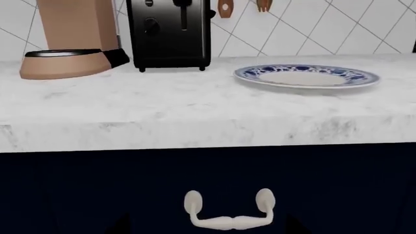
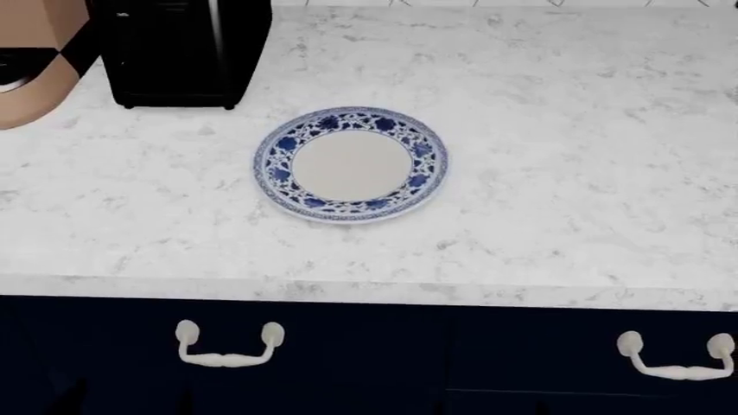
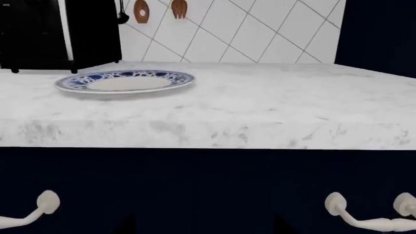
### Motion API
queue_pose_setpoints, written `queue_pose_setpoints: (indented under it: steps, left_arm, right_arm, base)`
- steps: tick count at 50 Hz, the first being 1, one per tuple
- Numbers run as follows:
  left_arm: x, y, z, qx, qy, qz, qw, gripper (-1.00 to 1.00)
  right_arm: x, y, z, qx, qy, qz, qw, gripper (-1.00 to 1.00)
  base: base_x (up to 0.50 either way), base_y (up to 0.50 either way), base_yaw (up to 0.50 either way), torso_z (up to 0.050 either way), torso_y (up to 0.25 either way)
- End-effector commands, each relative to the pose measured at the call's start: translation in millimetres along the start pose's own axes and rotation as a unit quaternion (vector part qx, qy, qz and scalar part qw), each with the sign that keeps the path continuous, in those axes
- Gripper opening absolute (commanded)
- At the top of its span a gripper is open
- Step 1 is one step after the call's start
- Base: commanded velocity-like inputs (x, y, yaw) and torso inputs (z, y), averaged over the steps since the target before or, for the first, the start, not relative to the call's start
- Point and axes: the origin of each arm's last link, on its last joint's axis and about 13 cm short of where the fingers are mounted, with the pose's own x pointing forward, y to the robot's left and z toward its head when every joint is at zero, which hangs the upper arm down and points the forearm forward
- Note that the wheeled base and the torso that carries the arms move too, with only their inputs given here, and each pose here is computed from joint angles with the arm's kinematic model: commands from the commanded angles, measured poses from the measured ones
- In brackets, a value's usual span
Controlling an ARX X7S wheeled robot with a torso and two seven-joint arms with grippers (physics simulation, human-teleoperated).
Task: Place the toasted item on a plate.
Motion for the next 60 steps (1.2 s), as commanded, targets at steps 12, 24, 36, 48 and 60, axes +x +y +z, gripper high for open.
queue_pose_setpoints:
  steps: [12,24,36,48,60]
  left_arm:
    - [0.7,2.2,7.0,0.009,-0.005,0.005,1.000,1.00]
    - [50.5,11.3,114.5,0.029,-0.089,0.027,0.995,1.00]
    - [69.6,13.1,133.9,0.044,-0.108,0.022,0.993,1.00]
    - [89.9,19.0,152.9,0.065,-0.113,0.007,0.991,1.00]
    - [97.3,23.8,203.4,0.047,-0.147,0.021,0.988,1.00]
  right_arm:
    - [5.5,0.7,9.1,-0.008,-0.016,0.011,1.000,1.00]
    - [54.7,-8.0,118.5,-0.051,-0.119,0.047,0.991,1.00]
    - [76.6,-8.1,145.7,-0.057,-0.150,0.052,0.986,1.00]
    - [89.7,-11.8,171.9,-0.076,-0.159,0.060,0.983,1.00]
    - [92.4,-16.5,198.0,-0.087,-0.176,0.060,0.979,1.00]
  base:
    - [0.00,0.00,0.00,0.050,0.000]
    - [0.00,0.00,0.00,0.033,0.000]
    - [0.00,0.00,0.00,0.050,0.000]
    - [0.00,0.00,0.00,0.050,0.000]
    - [0.00,0.00,0.00,0.008,0.000]
